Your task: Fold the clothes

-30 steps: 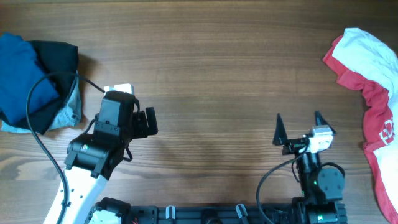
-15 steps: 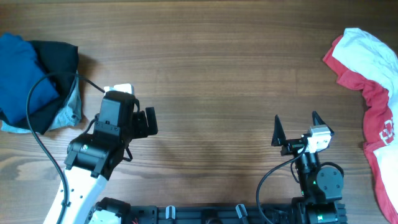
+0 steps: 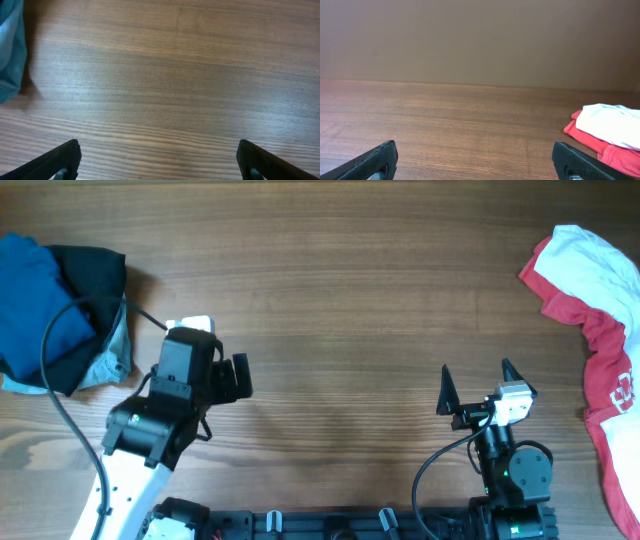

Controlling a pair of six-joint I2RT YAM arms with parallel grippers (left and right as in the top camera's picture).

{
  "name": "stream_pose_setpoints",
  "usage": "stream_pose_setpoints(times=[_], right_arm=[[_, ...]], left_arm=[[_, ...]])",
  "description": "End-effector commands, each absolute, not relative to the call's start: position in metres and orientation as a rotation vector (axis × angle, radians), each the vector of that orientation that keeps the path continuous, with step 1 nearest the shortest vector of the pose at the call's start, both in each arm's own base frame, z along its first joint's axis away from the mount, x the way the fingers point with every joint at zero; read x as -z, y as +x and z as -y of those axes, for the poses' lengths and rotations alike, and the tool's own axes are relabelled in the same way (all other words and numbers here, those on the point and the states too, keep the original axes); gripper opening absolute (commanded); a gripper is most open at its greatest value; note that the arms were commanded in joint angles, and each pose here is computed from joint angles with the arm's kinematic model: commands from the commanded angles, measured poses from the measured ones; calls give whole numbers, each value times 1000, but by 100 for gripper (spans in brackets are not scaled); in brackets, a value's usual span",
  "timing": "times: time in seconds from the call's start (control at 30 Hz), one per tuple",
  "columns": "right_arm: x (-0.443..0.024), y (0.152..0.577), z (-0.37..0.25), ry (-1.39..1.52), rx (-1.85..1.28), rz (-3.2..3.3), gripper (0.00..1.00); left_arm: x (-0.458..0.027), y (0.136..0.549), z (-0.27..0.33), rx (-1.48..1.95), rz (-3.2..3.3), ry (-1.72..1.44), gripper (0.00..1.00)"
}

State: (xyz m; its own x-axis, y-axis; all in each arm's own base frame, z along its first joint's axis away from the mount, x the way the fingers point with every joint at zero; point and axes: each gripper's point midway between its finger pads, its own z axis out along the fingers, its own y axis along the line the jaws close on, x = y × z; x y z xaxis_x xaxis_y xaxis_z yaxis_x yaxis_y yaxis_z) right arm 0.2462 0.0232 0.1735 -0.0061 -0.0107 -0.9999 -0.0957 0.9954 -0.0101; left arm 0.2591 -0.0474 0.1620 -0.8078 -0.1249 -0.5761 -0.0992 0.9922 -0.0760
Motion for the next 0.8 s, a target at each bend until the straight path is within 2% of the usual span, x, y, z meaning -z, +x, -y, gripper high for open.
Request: stream_pose_setpoints(times=[0.0,0.17,0.37,0.77], right_arm=[[-176,245,-26,-103,-68,-1561,100],[-176,245,-26,-105,-68,-1561,100],[-176,245,-26,-104,-69,-1561,100],[-176,245,-26,-105,-68,-1561,100]], left_arm=[[-171,245,24,55,-2476,-270,100],[-181,228,-7,53,-2341,-413,100],[-166,210,-21,73,-2225,-484,100],[-181,246,-10,223,-1677,-348,100]])
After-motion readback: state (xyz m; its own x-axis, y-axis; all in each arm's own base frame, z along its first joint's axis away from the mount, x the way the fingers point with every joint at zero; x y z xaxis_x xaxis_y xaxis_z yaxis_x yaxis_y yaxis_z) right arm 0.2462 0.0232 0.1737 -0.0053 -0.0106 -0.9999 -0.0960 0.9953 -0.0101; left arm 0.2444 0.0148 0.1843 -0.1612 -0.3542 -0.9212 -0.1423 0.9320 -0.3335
